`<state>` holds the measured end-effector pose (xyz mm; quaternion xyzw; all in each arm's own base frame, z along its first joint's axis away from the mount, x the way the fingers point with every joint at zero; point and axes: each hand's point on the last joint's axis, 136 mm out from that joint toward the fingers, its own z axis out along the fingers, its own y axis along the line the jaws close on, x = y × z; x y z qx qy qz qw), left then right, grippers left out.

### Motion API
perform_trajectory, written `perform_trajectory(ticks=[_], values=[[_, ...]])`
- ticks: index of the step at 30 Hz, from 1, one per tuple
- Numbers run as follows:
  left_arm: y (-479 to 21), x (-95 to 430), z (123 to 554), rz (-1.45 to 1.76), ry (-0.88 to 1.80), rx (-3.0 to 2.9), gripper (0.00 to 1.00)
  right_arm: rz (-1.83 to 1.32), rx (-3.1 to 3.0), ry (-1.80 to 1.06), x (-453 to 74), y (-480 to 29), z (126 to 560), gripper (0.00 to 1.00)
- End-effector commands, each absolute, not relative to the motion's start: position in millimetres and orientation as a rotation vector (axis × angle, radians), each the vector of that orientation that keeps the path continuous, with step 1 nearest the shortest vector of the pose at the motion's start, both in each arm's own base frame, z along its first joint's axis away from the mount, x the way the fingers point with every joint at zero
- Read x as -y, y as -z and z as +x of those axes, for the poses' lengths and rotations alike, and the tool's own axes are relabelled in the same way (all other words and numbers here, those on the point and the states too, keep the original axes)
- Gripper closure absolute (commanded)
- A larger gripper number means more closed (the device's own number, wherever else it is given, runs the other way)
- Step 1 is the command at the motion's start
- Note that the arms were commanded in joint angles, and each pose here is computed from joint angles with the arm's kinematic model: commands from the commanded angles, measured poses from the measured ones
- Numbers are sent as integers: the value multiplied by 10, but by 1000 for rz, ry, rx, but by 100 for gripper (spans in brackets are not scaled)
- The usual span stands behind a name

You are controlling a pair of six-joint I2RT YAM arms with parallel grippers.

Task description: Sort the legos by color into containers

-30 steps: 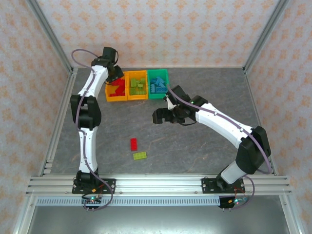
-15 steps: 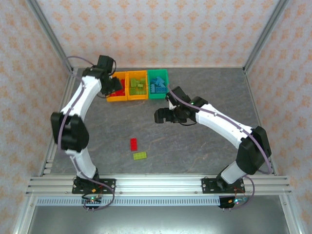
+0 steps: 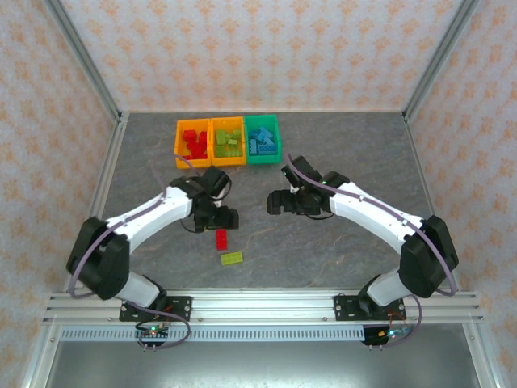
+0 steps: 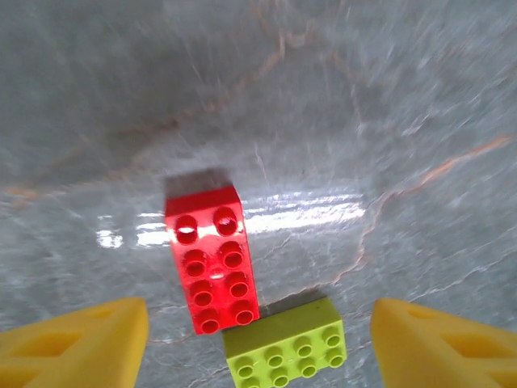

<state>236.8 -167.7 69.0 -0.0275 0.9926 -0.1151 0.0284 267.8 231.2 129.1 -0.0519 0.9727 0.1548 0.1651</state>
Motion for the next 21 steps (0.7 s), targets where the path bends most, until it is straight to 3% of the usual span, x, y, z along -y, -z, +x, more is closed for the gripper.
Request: perform_trajectory(ticks=[1, 5, 12, 21], values=[[-510, 1741, 2355, -18, 347, -3082, 25, -113, -2761, -422, -2254, -1320, 2688, 6], [-314, 1635, 2339, -59, 246, -3106, 28, -82, -2750, -416, -2200, -1344, 2662, 6], [-122, 1568, 2286, -74, 179, -3144, 50, -117, -2758, -433, -2187, -1350, 2553, 6], [-70, 1464, 2319, -72, 82, -3145, 75, -639, -2623, -601, -2678, -1460, 2064, 9]])
